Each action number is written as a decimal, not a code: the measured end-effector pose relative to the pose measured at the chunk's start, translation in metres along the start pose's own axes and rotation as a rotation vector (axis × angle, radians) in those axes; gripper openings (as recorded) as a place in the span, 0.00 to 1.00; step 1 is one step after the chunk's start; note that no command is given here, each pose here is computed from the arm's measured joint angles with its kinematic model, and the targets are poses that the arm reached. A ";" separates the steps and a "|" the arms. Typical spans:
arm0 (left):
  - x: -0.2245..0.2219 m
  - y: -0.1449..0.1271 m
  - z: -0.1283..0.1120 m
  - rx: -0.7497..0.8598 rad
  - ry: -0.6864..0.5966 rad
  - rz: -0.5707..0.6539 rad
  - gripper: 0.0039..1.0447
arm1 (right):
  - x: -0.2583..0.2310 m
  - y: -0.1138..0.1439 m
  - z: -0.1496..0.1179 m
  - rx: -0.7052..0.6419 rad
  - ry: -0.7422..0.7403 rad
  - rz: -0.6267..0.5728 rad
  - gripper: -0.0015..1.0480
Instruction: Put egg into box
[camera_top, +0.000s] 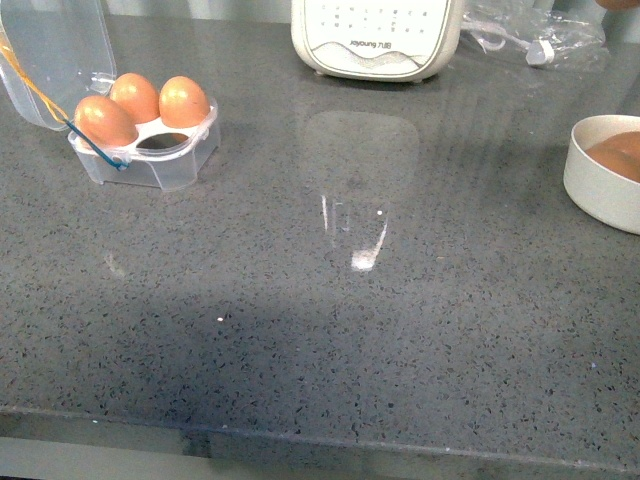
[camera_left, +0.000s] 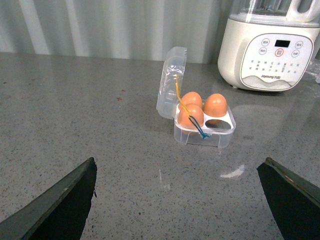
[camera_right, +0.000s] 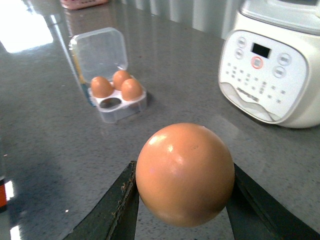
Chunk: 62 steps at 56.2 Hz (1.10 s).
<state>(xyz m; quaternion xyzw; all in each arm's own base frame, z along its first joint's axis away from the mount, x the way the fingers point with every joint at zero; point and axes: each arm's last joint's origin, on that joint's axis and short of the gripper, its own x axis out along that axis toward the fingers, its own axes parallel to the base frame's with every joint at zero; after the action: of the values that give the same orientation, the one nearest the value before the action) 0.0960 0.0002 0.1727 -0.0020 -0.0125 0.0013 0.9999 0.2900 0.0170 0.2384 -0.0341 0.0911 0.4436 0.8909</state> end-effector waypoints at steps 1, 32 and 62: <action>0.000 0.000 0.000 0.000 0.000 0.000 0.94 | 0.000 0.001 0.000 -0.002 -0.001 0.012 0.40; 0.000 0.000 0.000 0.000 0.000 0.000 0.94 | 0.094 -0.033 0.017 -0.010 0.043 0.011 0.40; 0.000 0.000 0.000 0.000 0.000 0.000 0.94 | 0.234 0.031 0.017 0.096 0.057 0.172 0.40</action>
<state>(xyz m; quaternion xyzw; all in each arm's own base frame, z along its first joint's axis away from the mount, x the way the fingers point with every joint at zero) 0.0960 0.0002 0.1727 -0.0020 -0.0125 0.0013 0.9999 0.4057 0.2215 0.2106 0.0037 0.1403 0.5122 0.8473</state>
